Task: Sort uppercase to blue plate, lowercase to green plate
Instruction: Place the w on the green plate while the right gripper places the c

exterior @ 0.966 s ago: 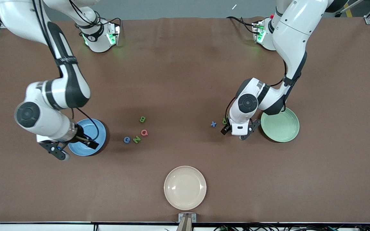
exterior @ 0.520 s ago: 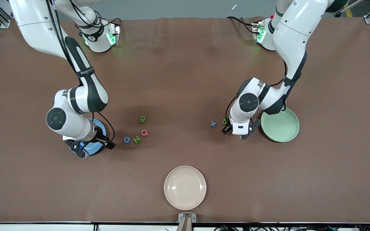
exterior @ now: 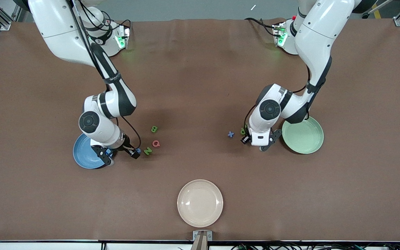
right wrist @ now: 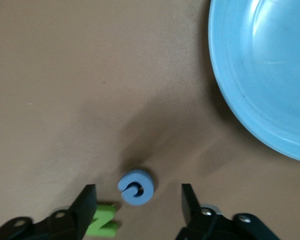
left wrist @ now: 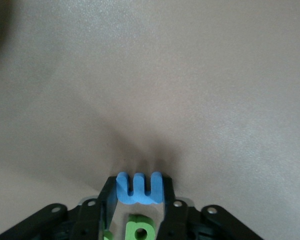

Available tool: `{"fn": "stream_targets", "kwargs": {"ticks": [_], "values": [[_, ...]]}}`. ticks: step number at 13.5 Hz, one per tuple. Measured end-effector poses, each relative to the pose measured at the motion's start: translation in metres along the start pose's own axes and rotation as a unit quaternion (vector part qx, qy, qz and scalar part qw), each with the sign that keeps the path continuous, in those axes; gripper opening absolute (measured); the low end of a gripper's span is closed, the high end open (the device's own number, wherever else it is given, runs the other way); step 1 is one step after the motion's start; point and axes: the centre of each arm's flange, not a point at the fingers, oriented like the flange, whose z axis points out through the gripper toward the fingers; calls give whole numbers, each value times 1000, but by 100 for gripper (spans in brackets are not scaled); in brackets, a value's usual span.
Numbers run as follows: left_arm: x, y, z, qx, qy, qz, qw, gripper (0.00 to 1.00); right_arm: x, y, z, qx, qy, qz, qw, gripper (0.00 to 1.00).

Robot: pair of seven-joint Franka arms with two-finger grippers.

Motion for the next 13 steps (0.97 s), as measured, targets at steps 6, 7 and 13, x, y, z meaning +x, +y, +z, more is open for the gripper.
{"fn": "stream_targets", "kwargs": {"ticks": [6,7,13], "values": [[4,-1,-5,3,4,1,1000,40,-1,1,17,-5,-1,6,1000,59],[8,-3,-11,7,6,1,1000,40,-1,1,17,-4,-1,6,1000,59],[60,-53,-70,31,19,94,995,40,-9,-5,18,-4,-1,12,1000,49]]}}
